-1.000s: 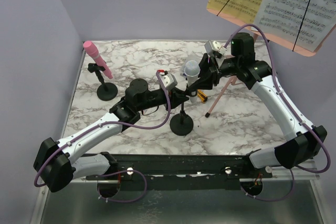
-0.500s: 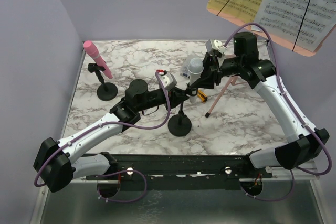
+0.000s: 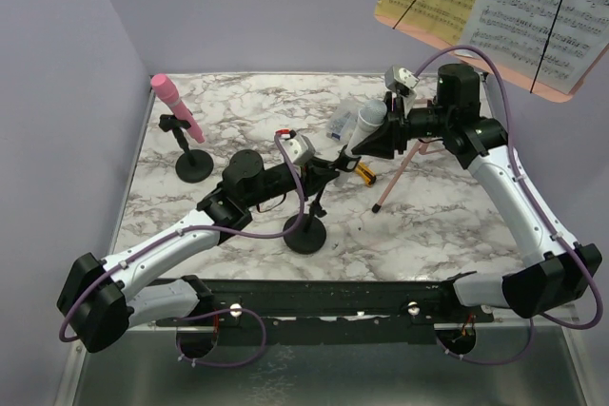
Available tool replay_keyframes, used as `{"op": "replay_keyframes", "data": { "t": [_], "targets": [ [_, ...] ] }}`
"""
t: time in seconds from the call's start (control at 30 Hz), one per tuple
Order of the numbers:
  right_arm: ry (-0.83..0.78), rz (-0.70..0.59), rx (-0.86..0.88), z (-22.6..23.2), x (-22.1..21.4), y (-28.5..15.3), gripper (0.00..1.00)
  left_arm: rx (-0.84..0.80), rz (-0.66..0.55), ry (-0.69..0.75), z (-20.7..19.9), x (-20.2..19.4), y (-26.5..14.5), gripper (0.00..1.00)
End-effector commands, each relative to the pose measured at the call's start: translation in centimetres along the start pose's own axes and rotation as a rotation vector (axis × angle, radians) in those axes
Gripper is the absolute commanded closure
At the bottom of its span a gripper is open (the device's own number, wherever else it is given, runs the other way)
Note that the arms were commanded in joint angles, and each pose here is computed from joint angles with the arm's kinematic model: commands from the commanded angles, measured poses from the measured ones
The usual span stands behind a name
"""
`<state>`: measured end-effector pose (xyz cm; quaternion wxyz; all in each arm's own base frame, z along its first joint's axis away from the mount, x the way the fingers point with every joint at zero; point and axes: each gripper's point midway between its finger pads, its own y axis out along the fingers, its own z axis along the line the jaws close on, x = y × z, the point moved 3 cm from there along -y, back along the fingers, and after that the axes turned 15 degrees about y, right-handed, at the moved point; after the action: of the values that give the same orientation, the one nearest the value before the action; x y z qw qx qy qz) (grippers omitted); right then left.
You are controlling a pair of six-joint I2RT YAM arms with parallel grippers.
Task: Pack up the instrument practice props
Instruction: Remove the microphone from the microphone stand.
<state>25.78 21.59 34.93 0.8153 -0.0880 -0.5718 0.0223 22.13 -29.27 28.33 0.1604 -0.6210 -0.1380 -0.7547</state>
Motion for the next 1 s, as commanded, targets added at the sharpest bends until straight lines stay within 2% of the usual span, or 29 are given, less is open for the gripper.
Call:
{"op": "replay_keyframes", "data": {
  "t": [0.0, 0.5, 0.77, 0.97],
  "targets": [
    [0.007, -0.09, -0.203, -3.1, 1.9, -1.6, 1.0, 0.052, 0.002, -0.02, 0.4, -0.2, -1.0, 1.0],
    [0.103, -0.135, -0.194, -4.0, 1.7, -1.8, 1.0, 0.121, -0.017, -0.035, 0.7, -1.4, -1.8, 1.0],
    [-0.003, -0.156, -0.158, -1.8, 6.8, -2.7, 1.0, 0.118, 0.011, -0.029, 0.4, -2.8, -2.0, 1.0],
    [-0.032, -0.152, -0.074, 0.5, 8.1, -2.9, 1.0, 0.107, 0.026, -0.022, 0.2, -3.4, -2.0, 1.0]
  ]
}}
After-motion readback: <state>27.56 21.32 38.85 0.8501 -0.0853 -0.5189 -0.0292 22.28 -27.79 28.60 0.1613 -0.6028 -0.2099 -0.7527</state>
